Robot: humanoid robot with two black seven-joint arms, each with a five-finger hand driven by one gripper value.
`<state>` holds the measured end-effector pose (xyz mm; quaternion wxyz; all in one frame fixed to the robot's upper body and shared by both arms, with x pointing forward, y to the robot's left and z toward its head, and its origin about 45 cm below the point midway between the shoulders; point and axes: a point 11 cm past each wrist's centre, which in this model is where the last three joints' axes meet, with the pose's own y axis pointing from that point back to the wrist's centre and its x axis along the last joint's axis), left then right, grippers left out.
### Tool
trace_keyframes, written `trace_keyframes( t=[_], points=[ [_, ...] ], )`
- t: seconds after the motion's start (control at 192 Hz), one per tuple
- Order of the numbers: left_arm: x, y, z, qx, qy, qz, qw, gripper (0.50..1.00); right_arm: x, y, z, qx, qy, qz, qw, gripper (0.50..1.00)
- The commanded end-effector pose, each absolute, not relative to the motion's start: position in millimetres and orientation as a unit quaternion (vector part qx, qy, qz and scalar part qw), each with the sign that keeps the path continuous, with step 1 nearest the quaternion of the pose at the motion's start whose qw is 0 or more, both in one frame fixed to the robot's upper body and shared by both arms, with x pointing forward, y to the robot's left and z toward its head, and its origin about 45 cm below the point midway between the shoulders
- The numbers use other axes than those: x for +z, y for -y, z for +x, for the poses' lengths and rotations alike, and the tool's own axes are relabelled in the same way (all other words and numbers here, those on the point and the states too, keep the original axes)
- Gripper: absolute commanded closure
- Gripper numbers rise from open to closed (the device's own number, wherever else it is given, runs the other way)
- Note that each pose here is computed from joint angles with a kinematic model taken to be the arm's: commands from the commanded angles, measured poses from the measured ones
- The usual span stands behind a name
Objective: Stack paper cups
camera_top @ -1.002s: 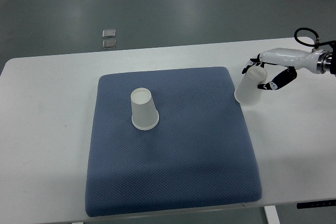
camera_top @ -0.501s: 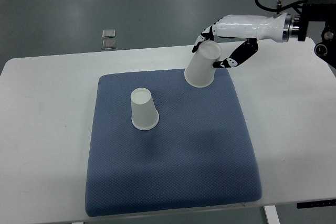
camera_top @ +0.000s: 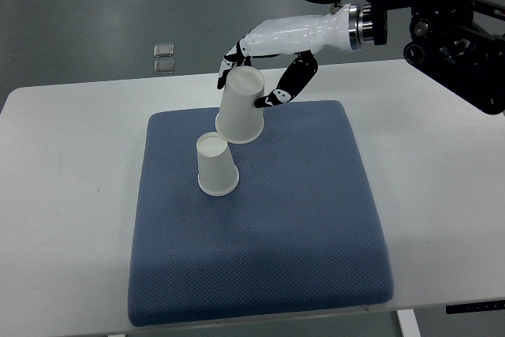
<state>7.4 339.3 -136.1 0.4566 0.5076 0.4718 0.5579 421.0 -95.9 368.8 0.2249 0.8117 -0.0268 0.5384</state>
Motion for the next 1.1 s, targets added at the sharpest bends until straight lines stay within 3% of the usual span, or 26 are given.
trace_keyframes(
  t=[0.0, 0.371, 1.096],
  points=[
    [-136.1, -339.4, 7.3, 0.558, -0.472, 0.508, 0.457, 0.500, 367.0, 79.6, 419.8, 0.536, 0.017, 0.813, 0.226, 0.897],
    [-136.1, -339.4, 7.3, 0.558, -0.472, 0.508, 0.456, 0.500, 349.8, 54.8, 417.4, 0.529, -0.003, 0.812, 0.246, 0.897],
    [-136.1, -339.4, 7.3, 0.558, -0.472, 0.508, 0.456, 0.500, 348.2, 52.2, 422.7, 0.515, 0.011, 0.813, 0.272, 0.906]
  ],
)
